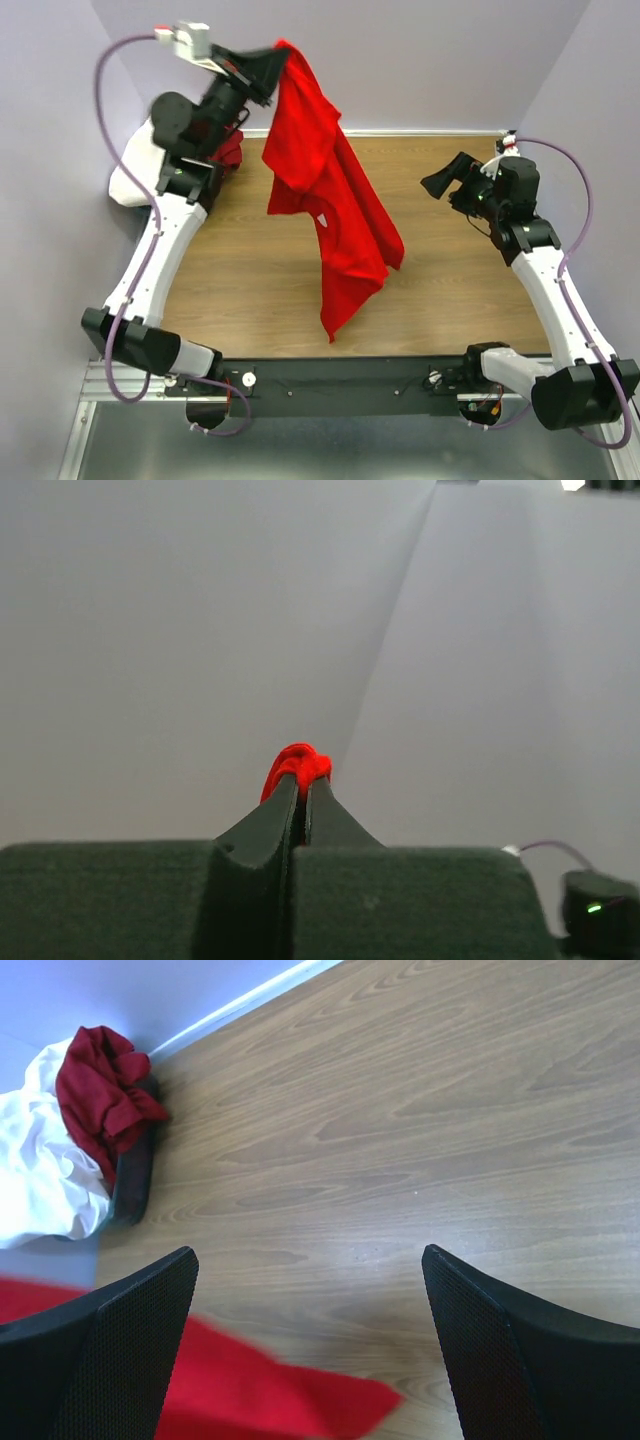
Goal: Fold and stack the t-shirts
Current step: Move the tshirt to the center of the board, then flatten the tshirt out
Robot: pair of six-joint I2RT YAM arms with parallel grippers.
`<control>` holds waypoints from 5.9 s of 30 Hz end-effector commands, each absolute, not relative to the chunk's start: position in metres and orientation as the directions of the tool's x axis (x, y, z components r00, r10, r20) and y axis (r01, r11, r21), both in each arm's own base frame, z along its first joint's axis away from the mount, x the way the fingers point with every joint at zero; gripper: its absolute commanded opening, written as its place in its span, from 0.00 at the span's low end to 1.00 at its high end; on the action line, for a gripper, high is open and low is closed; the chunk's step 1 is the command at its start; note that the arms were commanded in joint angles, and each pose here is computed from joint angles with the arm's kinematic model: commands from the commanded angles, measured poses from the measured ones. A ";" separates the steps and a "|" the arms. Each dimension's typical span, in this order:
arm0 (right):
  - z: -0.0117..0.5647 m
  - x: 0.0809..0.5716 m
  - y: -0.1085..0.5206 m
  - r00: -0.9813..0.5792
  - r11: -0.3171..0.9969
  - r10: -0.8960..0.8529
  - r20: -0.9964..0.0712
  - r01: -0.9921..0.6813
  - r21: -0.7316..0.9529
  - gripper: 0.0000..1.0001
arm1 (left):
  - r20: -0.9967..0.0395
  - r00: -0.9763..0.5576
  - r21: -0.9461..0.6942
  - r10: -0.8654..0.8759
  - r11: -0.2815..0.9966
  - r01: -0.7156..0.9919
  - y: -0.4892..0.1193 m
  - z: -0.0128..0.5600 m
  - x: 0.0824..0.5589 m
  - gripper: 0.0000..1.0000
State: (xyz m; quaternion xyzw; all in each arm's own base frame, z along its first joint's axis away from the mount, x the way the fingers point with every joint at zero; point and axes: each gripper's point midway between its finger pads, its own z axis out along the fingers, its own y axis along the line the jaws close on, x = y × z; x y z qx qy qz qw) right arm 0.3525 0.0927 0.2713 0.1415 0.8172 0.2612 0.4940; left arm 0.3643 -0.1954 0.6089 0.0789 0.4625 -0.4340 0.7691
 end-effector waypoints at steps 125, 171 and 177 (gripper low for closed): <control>0.167 0.358 -0.049 -0.585 0.834 0.496 -0.641 0.528 0.164 0.00 | -0.863 -0.467 -0.233 -0.192 0.972 0.031 -0.131 0.223 0.451 0.80; 0.138 0.346 -0.029 -0.638 0.854 0.503 -0.582 0.468 0.226 0.00 | -0.506 -0.862 -0.314 -0.042 0.939 0.139 -0.234 0.020 0.268 0.56; 0.139 0.347 -0.027 -0.638 0.854 0.506 -0.580 0.465 0.234 0.01 | -0.483 -0.875 -0.289 -0.022 0.948 0.136 -0.234 0.006 0.268 0.49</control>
